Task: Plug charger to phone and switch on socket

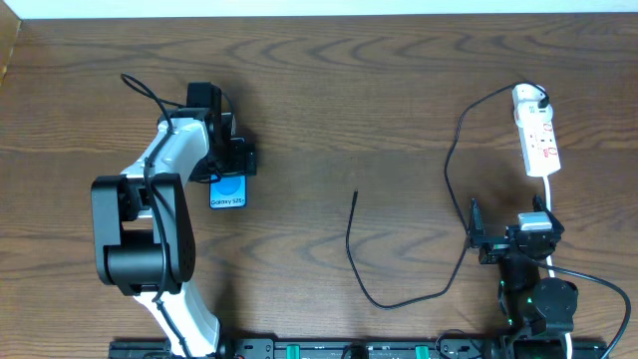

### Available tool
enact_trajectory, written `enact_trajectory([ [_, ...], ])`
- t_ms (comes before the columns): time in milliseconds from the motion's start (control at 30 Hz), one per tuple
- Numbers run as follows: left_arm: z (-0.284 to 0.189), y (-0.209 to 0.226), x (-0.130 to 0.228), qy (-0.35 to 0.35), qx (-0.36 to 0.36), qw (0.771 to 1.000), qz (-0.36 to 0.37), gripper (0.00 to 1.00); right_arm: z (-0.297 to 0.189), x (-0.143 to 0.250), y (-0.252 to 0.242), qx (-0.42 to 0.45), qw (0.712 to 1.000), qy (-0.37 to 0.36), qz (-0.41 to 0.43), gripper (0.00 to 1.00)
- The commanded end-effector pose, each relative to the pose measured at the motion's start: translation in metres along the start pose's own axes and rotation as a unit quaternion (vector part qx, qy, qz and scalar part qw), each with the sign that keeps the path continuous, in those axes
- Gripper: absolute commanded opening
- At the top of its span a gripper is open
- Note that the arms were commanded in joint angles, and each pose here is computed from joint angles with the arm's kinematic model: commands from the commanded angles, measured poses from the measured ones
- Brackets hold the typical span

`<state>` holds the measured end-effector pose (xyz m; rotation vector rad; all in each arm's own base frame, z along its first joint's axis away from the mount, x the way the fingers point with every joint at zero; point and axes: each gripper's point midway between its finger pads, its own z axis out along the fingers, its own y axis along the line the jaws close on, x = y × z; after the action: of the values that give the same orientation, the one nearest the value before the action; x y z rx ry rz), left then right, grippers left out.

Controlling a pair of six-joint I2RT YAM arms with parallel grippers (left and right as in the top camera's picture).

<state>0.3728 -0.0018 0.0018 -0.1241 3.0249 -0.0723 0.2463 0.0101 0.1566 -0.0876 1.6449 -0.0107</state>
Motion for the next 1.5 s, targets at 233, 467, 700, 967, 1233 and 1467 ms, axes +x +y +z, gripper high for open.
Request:
enact_trajectory([
  [233, 0.0027, 0.0002, 0.01, 0.009, 0.002, 1.0, 0.0, 0.93, -0.0003, 0.0004, -0.0019, 0.005, 1.0, 0.0, 0.004, 0.99],
  [467, 0.0039, 0.0001, 0.0078, 0.003, 0.002, 1.0, 0.0, 0.93, -0.0003, 0.0004, -0.0019, 0.005, 1.0, 0.0, 0.004, 0.99],
  [700, 0.0049, 0.0004, 0.0099, 0.005, 0.002, 1.0, 0.0, 0.93, -0.0003, 0.0004, -0.0019, 0.005, 1.0, 0.0, 0.004, 0.99],
  [967, 0.0063, 0.0084, 0.0113, 0.006, -0.021, 1.0, 0.0, 0.93, -0.0003, 0.0004, -0.0019, 0.005, 1.0, 0.0, 0.004, 0.99],
  [1233, 0.0061, 0.009, 0.0111, 0.005, -0.023, 1.0, 0.0, 0.94, -0.0003, 0.0004, -0.0019, 0.005, 1.0, 0.0, 0.004, 0.99],
  [1467, 0.0064, 0.009, 0.0116, 0.006, -0.023, 1.0, 0.001, 0.93, -0.0003, 0.0004, -0.0019, 0.005, 1.0, 0.0, 0.004, 0.99],
])
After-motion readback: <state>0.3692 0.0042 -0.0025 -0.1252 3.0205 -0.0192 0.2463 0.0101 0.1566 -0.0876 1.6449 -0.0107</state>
